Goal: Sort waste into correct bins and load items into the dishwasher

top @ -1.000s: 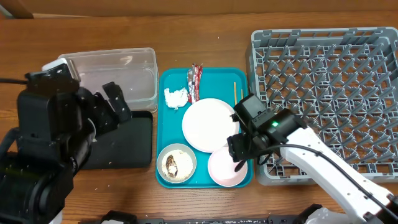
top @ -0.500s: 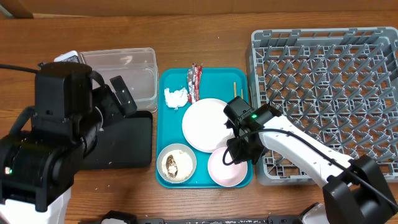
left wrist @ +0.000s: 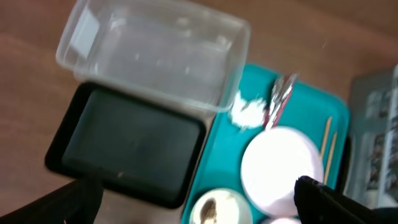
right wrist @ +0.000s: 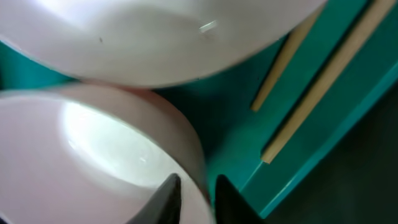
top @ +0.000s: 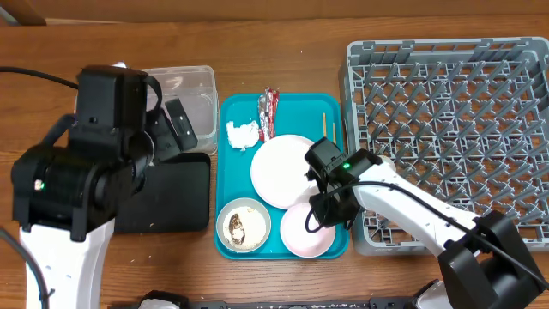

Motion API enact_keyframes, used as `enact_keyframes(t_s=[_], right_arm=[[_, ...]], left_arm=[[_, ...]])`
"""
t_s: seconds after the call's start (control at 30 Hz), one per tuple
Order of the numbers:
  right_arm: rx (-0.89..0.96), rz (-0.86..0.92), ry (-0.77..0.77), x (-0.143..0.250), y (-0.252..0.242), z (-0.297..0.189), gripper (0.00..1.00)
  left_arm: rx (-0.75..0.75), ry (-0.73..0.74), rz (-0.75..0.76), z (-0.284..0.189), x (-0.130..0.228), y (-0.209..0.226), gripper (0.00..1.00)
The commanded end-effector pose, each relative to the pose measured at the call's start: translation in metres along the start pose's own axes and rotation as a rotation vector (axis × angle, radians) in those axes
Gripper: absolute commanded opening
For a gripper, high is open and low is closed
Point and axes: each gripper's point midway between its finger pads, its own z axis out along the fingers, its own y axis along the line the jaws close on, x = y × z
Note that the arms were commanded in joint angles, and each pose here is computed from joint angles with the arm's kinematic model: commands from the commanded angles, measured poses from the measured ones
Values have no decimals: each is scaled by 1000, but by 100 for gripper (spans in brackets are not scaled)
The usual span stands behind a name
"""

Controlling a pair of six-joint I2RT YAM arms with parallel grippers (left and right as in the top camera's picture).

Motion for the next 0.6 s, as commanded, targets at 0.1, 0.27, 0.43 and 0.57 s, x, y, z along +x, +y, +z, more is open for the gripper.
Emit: enact_keyframes(t_s=[0.1,0.27,0.43,0.57], right_arm=[[23,52,-15,-2,0,-9,4],[27,62,-104,-13,3,-43,4],[129,148,-293,-30,-12,-101,4],[295,339,-541,-36,-51,-174,4]], left_arm=[[28,-25,-16,-5,-6,-3,100],[84,-125,-38,-29,-16,-2,100],[117,-250,-68,-59,-27,5,100],[124,-350,-97,-83,-33,17,100]])
